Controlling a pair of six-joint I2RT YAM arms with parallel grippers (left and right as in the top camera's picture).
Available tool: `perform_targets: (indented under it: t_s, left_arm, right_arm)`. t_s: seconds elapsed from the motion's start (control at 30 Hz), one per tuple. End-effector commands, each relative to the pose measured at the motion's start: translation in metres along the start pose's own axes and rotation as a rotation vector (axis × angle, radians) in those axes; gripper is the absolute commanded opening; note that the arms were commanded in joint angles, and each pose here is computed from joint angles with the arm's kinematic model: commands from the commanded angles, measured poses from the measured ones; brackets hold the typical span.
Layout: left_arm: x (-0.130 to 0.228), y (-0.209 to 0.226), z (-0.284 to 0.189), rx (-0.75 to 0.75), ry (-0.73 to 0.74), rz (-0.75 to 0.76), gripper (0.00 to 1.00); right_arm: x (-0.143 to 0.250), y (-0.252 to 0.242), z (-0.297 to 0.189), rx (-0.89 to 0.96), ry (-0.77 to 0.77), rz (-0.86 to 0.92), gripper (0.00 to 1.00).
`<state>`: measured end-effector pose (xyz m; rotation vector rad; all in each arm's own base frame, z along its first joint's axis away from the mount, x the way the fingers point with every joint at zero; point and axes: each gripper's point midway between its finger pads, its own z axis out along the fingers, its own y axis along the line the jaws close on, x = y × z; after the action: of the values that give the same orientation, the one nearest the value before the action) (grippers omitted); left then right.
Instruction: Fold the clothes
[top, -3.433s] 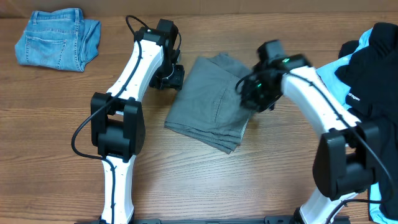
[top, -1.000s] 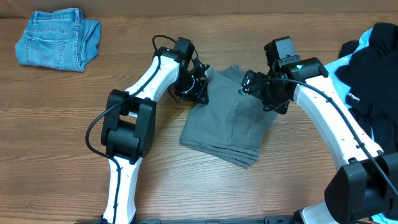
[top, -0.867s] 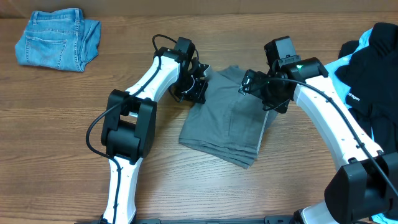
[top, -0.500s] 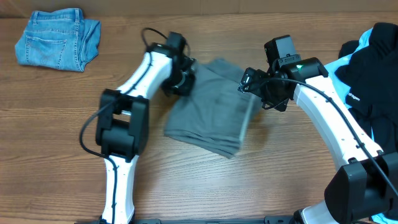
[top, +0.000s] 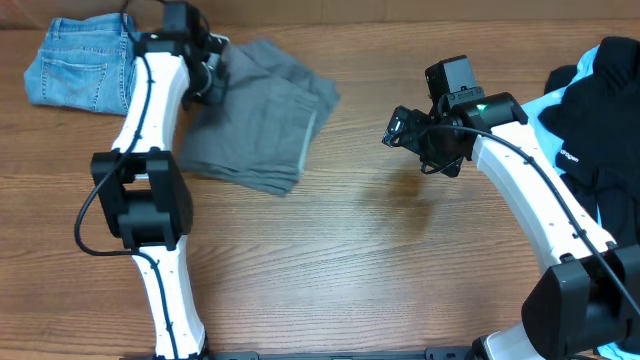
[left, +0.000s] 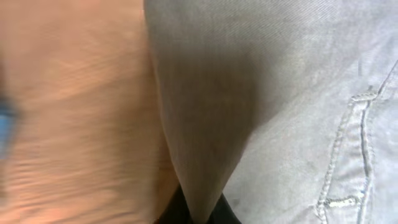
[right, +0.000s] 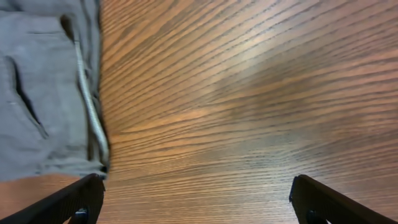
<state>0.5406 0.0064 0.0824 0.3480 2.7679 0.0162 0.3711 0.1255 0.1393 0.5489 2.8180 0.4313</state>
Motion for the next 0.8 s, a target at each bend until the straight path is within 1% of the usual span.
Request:
perform_targets:
  t_s: [0.0, 0.27, 0.43, 0.6, 0.77]
  left_arm:
    - [-0.014, 0.048, -0.019, -0.120, -0.055, 0.046, 0.04]
    - [-0.035, 0.140, -0.056, -0.251, -0.232, -0.073, 0.04]
    - [-0.050, 0.188, -0.075, -0.326, -0.374, -0.104, 0.04]
    - [-0.060, 0.214, -0.091, -0.389, -0.461, -0.121, 0.04]
    - [-0.062, 0.226, -0.097, -0.414, -0.491, -0.129, 0.04]
  right_arm:
    - [-0.009, 0.006, -0.009, -0.016, -0.042, -0.005, 1.00]
    - [-0.013, 0.003, -0.009, 0.003, -0.060, -0.005, 1.00]
    - [-0.014, 0.002, -0.009, 0.007, -0.068, -0.005, 1.00]
    - [-0.019, -0.004, -0.009, 0.041, -0.096, 0.000, 1.00]
    - [-0.019, -0.004, -0.009, 0.044, -0.098, 0.000, 1.00]
